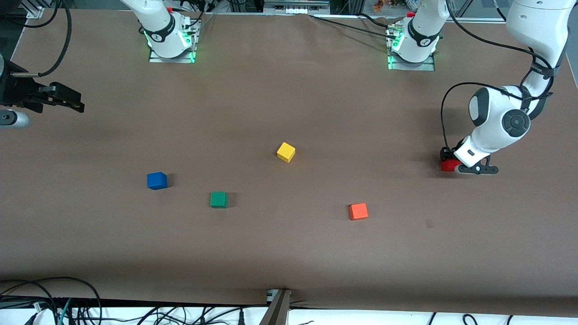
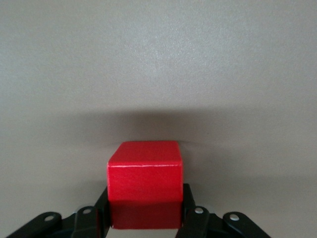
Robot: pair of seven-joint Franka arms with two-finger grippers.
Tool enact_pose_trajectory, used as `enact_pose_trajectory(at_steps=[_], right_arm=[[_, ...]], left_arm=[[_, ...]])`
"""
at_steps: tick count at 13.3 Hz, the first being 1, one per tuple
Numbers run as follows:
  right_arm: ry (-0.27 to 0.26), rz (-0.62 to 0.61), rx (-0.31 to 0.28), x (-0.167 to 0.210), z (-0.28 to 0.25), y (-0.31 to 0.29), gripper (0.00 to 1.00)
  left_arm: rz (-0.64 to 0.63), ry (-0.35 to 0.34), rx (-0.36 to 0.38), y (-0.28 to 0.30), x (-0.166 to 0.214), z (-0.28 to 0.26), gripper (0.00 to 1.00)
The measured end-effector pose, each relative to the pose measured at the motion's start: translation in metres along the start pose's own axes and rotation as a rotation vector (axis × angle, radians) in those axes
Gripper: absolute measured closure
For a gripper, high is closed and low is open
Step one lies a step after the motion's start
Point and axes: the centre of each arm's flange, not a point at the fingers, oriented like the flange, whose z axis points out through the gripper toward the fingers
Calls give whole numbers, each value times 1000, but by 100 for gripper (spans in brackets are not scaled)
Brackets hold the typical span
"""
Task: Pass red block to right arm, stack on blue
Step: 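Close the left gripper on the red cube and lift it, then carry the red cube with the left gripper while the right gripper approaches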
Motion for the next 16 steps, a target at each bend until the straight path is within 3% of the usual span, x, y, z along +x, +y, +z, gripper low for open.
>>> enact_pose_trajectory(at_steps=[4, 11, 16], right_arm=[[0, 0, 0, 0, 0, 0, 0], [-18, -3, 0, 6, 10, -2, 0], [-34, -4, 1, 12, 19, -2, 0]], left_arm=[[40, 40, 7, -2, 10, -14, 44], [280, 127, 34, -11, 29, -58, 44], [340, 102, -112, -13, 32, -63, 44]])
